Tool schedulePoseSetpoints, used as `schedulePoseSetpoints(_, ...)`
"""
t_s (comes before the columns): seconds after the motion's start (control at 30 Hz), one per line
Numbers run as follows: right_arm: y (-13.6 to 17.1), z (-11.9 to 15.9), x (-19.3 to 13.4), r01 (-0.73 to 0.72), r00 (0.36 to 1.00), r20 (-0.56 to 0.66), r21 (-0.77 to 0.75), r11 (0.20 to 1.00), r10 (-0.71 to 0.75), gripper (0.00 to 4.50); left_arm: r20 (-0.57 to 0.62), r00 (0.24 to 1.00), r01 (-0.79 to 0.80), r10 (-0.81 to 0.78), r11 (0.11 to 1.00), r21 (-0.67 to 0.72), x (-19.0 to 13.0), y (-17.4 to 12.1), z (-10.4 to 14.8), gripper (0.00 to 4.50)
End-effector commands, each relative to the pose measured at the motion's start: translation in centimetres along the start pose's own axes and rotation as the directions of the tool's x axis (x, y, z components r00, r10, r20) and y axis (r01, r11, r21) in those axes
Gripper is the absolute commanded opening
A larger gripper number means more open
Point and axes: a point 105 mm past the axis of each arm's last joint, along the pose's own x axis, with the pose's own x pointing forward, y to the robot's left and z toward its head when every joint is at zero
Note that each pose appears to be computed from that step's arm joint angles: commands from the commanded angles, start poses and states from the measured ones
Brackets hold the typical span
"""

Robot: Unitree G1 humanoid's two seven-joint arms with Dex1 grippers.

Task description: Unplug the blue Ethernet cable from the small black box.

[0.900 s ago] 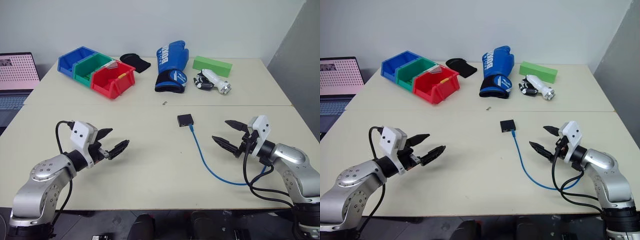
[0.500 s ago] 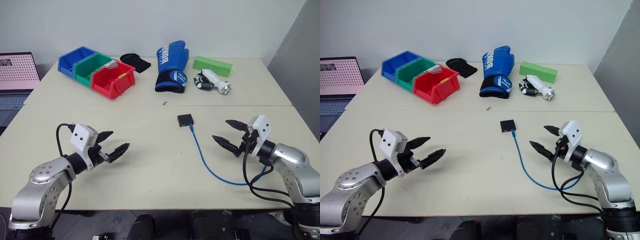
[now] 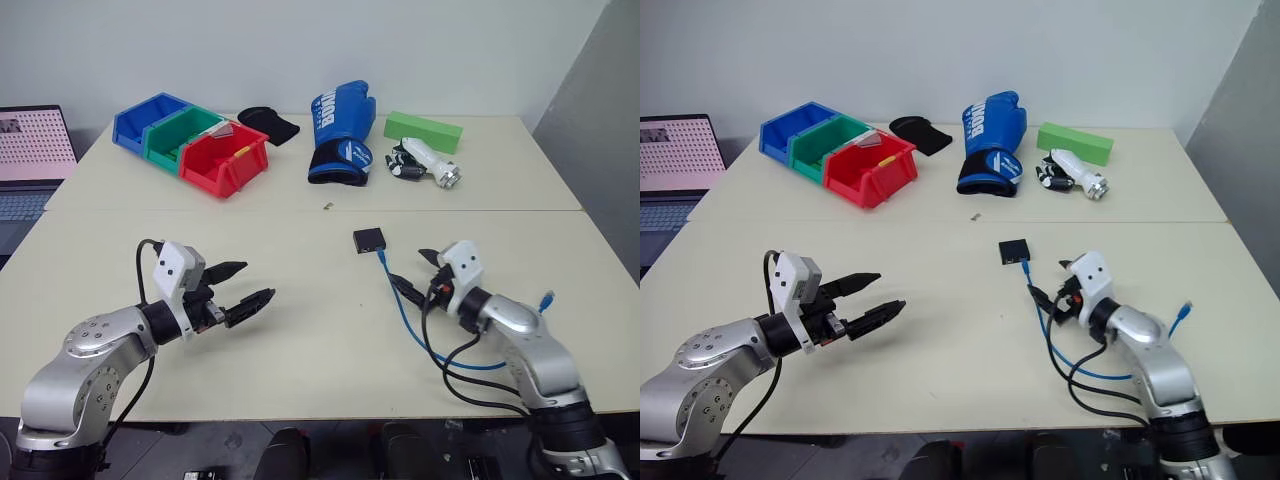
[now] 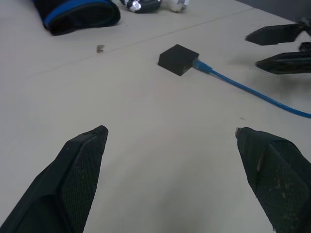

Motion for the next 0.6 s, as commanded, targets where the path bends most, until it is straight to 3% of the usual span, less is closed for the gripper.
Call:
schedulePoseSetpoints(0.03,-0.9,0.0,1.5,0.131,0.991,0.003,-0.012,0.991,-0.131,4.48,-0.020,0.998,0.064,-0.063,0.993,0.094,0.3,-0.8,1.0,4.50)
schedulePoseSetpoints(0.43,-0.5,-1.1,4.7,0.229,0.971,-0.062,-0.011,0.973,-0.229,4.48,-0.071,0.991,0.122,-0.111,0.979,0.165,1.0,-0.7,1.0,4.50)
schedulePoseSetpoints(0.6,0.2,-1.1,5.0,0.213,0.973,-0.078,-0.038,0.976,-0.215,3.11,-0.076,0.994,0.093,-0.081,0.982,0.166,0.9,-0.1,0.6,4.50)
